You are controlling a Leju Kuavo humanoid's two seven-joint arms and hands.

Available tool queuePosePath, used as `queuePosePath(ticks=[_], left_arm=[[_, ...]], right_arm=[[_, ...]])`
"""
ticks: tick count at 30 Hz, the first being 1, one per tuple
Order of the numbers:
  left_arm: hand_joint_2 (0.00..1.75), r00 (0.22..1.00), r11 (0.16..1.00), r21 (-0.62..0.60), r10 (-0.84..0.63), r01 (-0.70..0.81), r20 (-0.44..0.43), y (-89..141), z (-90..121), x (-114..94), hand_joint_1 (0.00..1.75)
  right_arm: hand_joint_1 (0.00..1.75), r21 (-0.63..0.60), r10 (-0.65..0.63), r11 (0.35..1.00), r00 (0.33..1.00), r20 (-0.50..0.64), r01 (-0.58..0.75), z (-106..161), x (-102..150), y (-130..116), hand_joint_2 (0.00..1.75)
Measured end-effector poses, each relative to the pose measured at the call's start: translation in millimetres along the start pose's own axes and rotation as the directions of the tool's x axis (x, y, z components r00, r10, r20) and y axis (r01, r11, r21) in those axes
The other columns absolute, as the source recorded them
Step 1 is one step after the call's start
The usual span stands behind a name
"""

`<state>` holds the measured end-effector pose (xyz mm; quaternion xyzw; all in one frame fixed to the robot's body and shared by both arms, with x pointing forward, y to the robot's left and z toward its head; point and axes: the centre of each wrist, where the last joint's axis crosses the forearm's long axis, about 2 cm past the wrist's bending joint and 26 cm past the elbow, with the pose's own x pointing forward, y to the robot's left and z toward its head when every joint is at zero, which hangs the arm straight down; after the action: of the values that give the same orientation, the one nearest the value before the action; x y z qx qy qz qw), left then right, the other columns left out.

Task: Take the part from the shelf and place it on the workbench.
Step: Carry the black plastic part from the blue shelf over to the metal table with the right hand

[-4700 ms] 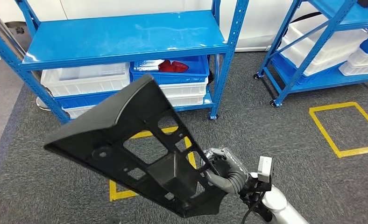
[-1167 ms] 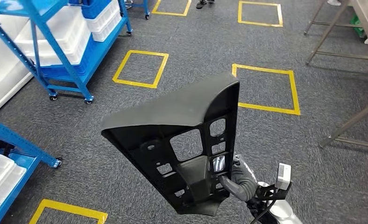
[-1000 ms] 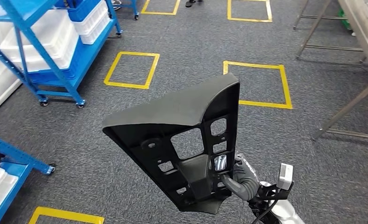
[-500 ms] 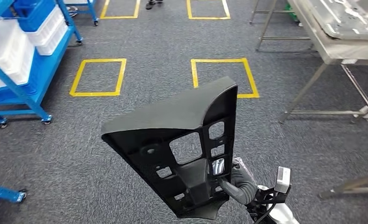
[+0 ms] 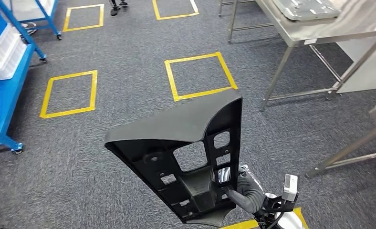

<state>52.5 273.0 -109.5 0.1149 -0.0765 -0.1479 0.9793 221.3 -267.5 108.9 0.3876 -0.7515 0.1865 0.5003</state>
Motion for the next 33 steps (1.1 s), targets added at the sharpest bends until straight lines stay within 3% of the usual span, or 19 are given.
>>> queuePosePath(ticks=[7, 11, 19, 24, 33], left_arm=[[1.75, 0.991, 0.999, 0.030, -0.015, 0.011, 0.137, -0.5, 0.3, -1.9, 0.00], [1.75, 0.984, 0.999, 0.039, -0.039, 0.033, 0.171, -2.4, 0.9, 3.4, 0.00], [1.75, 0.988, 0.999, 0.032, -0.048, 0.044, 0.146, -3.5, 1.2, 5.2, 0.00], [1.75, 0.998, 0.999, 0.015, -0.048, 0.047, 0.045, -2.0, 0.7, 2.0, 0.00], [1.75, 0.997, 0.998, 0.002, -0.070, 0.070, 0.042, -2.2, 0.5, -1.2, 0.00]], right_arm=[[1.75, 0.011, -0.003, 1.000, 1.000, -0.001, 0.003, -0.6, 0.4, -0.3, 1.75], [1.75, 0.010, -0.006, 1.000, 1.000, -0.003, 0.006, 0.9, -0.6, 1.3, 1.75], [1.75, 0.010, -0.004, 1.000, 1.000, 0.010, 0.004, 0.1, -0.3, 1.4, 1.75], [1.75, 0.003, 0.006, 1.000, 0.999, 0.031, -0.006, -0.6, 4.2, 5.7, 1.75], [1.75, -0.016, 0.025, 1.000, 0.999, 0.045, -0.025, 1.3, 6.0, 4.3, 1.75]])
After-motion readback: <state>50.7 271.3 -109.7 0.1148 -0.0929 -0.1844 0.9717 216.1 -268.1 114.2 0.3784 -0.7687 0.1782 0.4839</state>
